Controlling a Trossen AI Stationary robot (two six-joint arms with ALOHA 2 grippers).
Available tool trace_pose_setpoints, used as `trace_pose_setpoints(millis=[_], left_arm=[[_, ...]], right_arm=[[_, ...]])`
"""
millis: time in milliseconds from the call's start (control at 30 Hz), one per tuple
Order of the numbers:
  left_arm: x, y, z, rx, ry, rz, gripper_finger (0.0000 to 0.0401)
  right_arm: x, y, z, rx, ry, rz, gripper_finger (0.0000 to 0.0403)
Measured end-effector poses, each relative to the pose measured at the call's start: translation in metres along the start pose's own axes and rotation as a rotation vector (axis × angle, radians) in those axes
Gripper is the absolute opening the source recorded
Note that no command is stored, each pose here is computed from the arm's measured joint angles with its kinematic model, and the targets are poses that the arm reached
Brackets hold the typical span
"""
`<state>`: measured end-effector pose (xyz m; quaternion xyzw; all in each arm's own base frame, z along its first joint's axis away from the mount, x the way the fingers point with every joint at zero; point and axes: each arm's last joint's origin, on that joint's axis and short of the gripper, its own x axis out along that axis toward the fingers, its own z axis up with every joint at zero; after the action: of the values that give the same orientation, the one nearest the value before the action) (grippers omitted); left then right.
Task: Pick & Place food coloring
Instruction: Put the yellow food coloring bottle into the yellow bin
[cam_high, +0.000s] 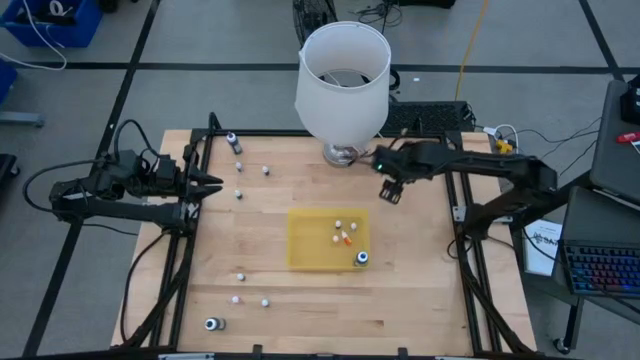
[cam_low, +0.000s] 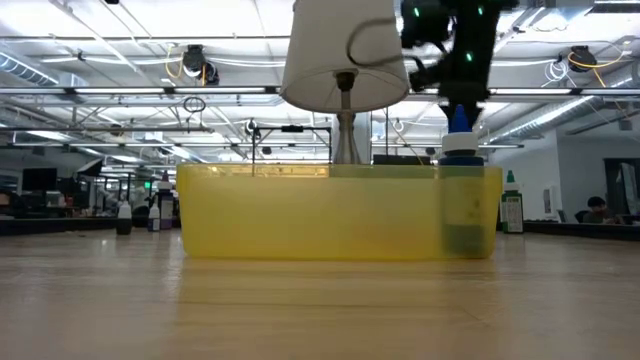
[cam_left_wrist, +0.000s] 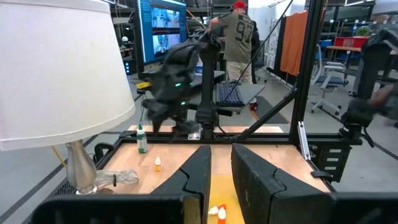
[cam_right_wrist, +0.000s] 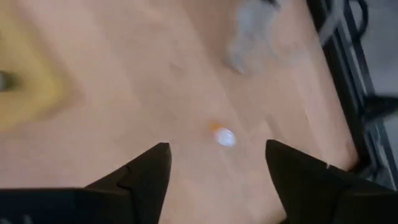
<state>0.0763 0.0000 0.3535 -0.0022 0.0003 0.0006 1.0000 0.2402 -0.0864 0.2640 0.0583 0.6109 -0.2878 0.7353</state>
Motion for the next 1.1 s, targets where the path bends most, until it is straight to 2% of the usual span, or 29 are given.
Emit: trace_pose_setpoints(millis=[200, 433, 633, 867, 1100], left_arm=[[0.0, 0.0, 0.0, 0.0, 0.0, 0.0, 0.0067], [0.0, 0.0, 0.0, 0.0, 0.0, 0.0, 0.0067], [0.0, 0.0, 0.0, 0.0, 0.0, 0.0, 0.0067], [0.0, 0.0, 0.0, 0.0, 0.0, -0.001, 0.0067], [0.0, 0.0, 0.0, 0.0, 0.0, -0.001, 0.0067]], right_arm=[[0.038, -0.034, -0.019, 0.173, 0.066, 0.059, 0.0263], [0.059, -0.046, -0.022, 0.227, 0.07, 0.103, 0.0258], [0.066, -0.044, -0.018, 0.243, 0.071, 0.173, 0.0262], [0.092, -0.037, -0.014, 0.222, 0.176, 0.169, 0.0259], [0.113, -0.033, -0.01, 0.215, 0.211, 0.169, 0.0258]])
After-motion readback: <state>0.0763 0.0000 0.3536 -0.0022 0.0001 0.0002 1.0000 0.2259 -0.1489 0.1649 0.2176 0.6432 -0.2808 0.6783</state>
